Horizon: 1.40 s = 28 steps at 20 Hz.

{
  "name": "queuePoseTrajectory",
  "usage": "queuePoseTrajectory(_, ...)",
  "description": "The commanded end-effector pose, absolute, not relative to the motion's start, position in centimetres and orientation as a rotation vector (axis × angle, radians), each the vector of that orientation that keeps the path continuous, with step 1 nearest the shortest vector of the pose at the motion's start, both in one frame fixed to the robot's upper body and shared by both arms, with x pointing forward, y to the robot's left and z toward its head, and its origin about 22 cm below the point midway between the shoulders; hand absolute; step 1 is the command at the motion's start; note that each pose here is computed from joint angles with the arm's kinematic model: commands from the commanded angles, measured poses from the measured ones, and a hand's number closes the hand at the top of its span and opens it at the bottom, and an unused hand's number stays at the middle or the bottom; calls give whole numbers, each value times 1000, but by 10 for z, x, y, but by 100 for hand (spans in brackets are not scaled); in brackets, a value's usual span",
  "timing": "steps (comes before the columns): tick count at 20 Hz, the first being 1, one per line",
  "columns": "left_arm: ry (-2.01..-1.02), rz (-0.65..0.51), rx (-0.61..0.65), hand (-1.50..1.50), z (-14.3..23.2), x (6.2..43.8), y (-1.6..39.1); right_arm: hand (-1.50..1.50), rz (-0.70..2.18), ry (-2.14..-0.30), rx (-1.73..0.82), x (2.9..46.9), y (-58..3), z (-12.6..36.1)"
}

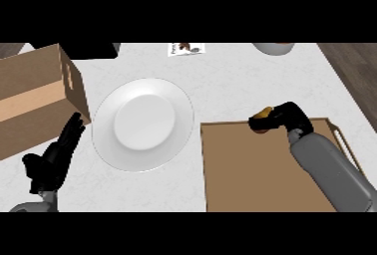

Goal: Pick the pear from the tray and place it in the plate

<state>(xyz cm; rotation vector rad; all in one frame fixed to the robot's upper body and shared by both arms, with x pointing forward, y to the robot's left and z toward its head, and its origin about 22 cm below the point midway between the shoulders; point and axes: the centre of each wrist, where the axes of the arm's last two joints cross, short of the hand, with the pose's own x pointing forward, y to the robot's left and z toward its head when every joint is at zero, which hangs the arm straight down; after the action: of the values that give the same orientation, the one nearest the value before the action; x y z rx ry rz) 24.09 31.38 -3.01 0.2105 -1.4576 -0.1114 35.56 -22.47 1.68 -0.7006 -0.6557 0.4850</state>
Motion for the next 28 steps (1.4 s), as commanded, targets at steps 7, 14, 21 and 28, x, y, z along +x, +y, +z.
queuePoseTrajectory(7, -1426, -67, 239, 0, -37, 228, 327, 150, 576, -962, -959, 294, -116, 8)
queuePoseTrajectory(14, -1424, -57, 249, 0, -39, 222, 330, 150, 562, -1170, -1073, 269, -74, 40)
queuePoseTrajectory(21, -1436, -57, 265, 0, -36, 220, 336, 150, 483, -1355, -1226, 247, -43, 83)
queuePoseTrajectory(28, -1471, -95, 214, 0, -31, 230, 315, 150, 399, -1360, -1316, 219, -12, 118)
